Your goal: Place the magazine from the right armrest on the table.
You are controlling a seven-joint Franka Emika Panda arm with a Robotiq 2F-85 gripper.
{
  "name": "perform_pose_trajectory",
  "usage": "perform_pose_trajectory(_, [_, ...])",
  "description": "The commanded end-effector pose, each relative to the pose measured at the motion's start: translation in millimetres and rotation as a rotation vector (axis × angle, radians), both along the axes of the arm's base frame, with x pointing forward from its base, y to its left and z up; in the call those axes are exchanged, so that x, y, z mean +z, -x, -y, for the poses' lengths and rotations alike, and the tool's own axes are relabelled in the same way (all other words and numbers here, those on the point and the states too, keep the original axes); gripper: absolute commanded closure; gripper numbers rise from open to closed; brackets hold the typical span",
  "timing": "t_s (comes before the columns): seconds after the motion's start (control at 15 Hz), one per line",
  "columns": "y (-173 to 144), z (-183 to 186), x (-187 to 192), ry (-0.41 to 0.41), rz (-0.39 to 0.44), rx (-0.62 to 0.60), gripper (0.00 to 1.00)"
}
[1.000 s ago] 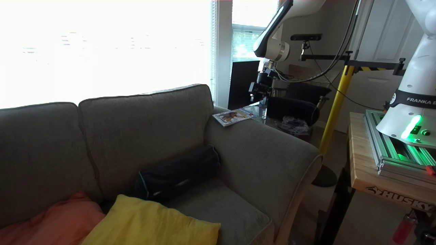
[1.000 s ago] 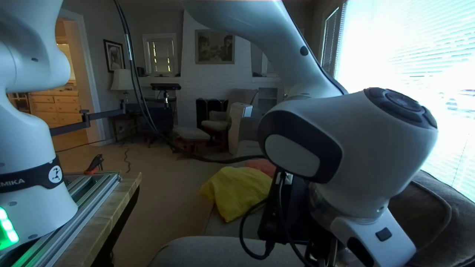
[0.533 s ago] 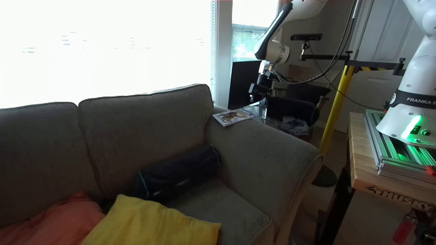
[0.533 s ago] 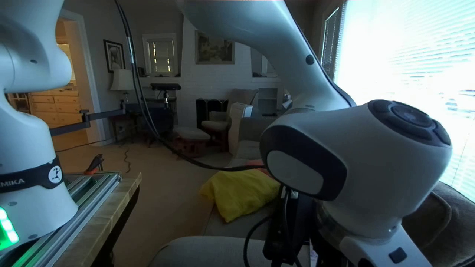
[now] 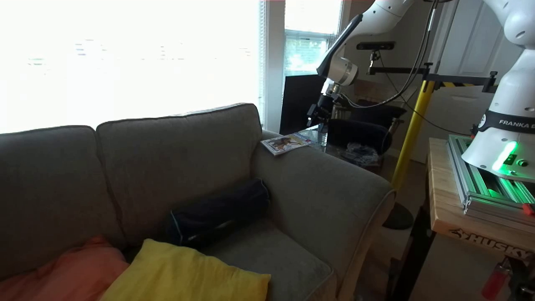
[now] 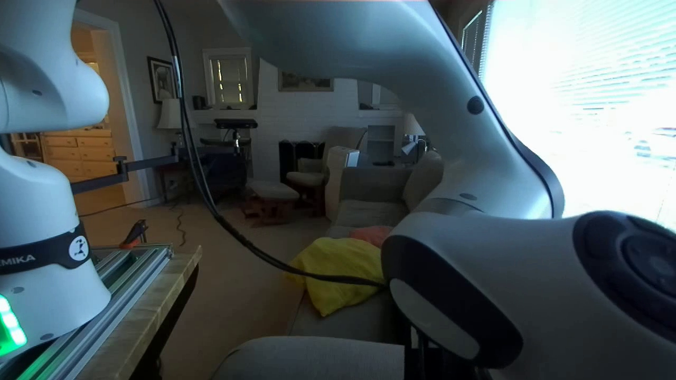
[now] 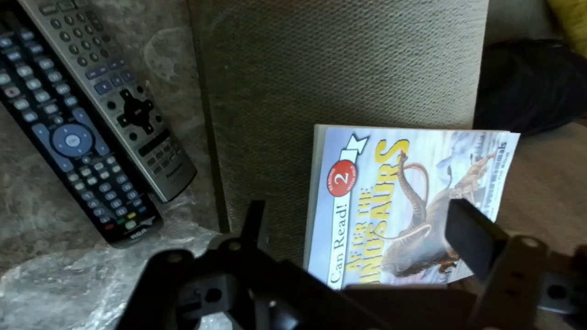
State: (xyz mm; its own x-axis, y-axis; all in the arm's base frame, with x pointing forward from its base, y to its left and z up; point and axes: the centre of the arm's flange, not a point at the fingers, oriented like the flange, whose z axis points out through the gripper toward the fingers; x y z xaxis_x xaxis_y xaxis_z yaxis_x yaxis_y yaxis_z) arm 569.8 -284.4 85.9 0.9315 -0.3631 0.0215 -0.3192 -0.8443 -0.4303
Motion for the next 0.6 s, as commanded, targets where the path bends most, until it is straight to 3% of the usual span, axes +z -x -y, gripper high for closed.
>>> perform_pose_trajectory(0.0, [-7.2,12.0,-21.0,-0.077,0.113,0.121,0.00])
perform_pose_trajectory(0.33, [-1.5,10.1,-45.5,-0.187,0.189,0.252,0.00])
perform_pose_trajectory(0.53, [3.4,10.0,-60.5,-0.231,0.184,0.276,0.00])
